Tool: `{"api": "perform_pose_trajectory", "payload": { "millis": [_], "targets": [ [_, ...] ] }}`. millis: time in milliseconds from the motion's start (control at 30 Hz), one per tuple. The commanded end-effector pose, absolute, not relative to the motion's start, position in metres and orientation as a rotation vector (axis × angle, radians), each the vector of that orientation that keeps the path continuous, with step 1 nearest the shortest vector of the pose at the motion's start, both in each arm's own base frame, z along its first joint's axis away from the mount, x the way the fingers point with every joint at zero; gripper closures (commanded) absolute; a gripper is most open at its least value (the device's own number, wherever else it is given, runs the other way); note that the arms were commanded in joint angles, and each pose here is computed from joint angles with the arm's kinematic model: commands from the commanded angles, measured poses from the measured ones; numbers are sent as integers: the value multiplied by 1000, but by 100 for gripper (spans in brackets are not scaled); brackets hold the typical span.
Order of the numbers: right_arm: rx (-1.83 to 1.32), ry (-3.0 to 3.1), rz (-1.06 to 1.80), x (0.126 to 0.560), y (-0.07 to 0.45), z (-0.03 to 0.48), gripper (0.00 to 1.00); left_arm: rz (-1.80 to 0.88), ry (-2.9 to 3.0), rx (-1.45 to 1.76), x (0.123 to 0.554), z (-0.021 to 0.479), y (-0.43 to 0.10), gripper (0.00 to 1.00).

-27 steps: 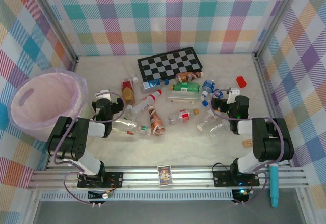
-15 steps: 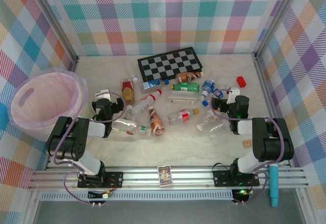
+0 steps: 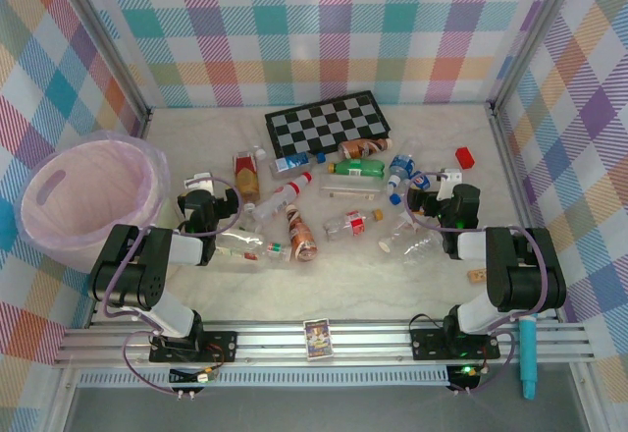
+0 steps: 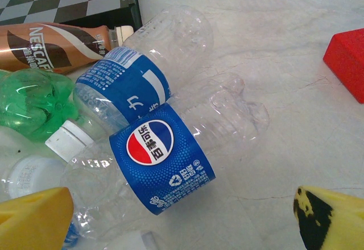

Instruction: Put the plastic bottles in the bin

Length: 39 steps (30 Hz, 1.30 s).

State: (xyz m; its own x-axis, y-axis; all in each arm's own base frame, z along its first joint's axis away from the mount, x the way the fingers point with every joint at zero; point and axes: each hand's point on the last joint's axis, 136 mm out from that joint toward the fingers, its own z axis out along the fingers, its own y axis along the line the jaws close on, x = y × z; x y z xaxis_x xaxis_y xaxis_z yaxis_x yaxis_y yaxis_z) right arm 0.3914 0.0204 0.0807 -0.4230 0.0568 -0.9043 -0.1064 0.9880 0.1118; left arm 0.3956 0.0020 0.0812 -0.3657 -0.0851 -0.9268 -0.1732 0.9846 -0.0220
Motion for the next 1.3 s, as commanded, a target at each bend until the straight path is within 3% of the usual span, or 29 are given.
{"api": "perform_pose_trajectory", "payload": {
  "millis": [0, 233, 433, 600, 800, 1067, 1267],
  "targets": [
    [3, 1961, 154, 397, 15, 100, 1, 77, 1944, -138, 400, 90, -3, 0],
    [229, 2092, 66, 372, -11, 145, 1, 150, 1986, -48, 401, 137, -24, 0],
    [691, 2423, 101, 293, -19, 142, 1, 28, 2059, 16, 395, 183, -69, 0],
    [951, 2606, 338, 241, 15, 123, 1, -195, 2242, 92, 354, 203, -124, 0],
    [1057, 2626, 393, 225, 22, 98, 6, -688, 2332, 142, 293, 220, -189, 2],
    [1097, 2629, 382, 245, 18, 70, 14, -833, 2341, 278, 247, 237, -227, 2],
    [1129, 2635, 316, 255, 10, 51, 11, -932, 2307, 285, 245, 246, -240, 3]
  ]
}}
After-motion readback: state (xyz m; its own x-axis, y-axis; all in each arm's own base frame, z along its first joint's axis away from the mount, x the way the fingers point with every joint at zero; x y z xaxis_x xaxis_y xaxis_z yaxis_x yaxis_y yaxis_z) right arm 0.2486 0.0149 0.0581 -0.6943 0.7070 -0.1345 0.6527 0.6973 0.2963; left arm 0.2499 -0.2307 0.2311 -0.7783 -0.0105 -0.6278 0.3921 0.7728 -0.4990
